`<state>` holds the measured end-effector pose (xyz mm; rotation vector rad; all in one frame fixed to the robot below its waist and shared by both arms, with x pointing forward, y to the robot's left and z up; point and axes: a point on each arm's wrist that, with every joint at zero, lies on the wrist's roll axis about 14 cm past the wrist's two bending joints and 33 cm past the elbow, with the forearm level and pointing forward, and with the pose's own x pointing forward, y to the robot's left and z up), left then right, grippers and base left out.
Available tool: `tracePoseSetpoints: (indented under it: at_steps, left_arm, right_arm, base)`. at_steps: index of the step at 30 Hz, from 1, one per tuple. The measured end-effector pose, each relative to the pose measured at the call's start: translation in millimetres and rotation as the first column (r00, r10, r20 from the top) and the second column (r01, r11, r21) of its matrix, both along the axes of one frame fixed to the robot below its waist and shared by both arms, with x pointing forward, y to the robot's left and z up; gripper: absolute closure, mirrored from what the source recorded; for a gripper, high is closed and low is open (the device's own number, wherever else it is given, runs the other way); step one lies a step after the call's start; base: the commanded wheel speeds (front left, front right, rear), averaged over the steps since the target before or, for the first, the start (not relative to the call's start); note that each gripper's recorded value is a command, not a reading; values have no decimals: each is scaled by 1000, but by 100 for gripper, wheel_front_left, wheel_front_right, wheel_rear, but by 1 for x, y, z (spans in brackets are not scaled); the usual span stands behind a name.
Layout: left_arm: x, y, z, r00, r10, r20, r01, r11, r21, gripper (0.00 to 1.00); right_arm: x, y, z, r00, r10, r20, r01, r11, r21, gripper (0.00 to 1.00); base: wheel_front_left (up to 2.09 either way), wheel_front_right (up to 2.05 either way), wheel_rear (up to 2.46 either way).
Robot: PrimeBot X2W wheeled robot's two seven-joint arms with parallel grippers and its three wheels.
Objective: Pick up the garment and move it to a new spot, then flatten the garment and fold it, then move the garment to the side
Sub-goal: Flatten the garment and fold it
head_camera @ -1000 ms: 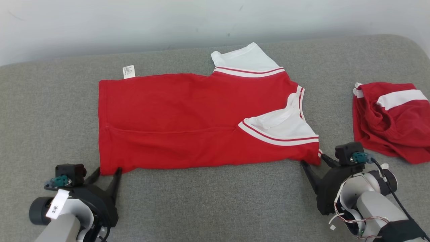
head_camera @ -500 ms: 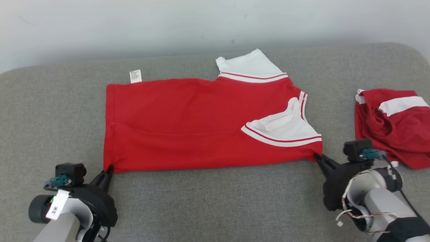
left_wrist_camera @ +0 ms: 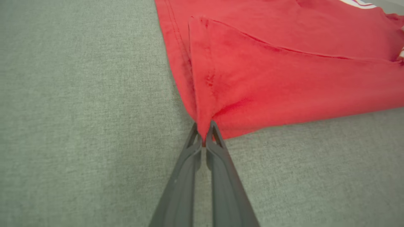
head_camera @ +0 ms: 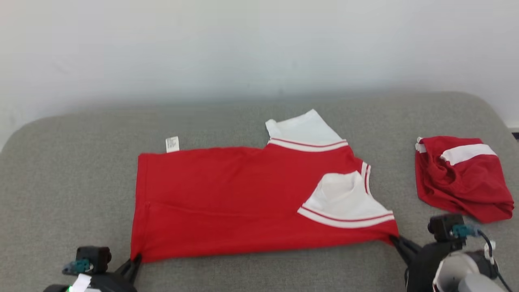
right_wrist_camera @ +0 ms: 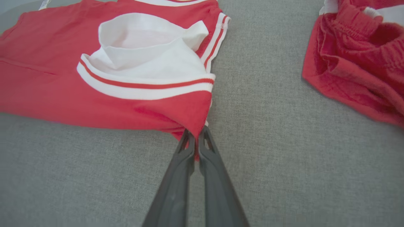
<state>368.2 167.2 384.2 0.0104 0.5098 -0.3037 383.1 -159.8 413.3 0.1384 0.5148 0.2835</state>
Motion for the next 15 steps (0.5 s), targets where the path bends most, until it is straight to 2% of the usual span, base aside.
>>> tracePoseSetpoints:
  at_steps: [8,15]
  left_arm:
    - [-30,1,-14,998,-15,-66,16,1000,9,100]
    - [-42,1,-24,991,-32,-131,34,999,18,100]
  right_arm:
    - [-45,6,-12,997,26,-69,-24,999,39,100]
    - [-59,5,-14,994,29,-101,-25,999,45,100]
  base:
    - [0,0,0]
    - [0,0,0]
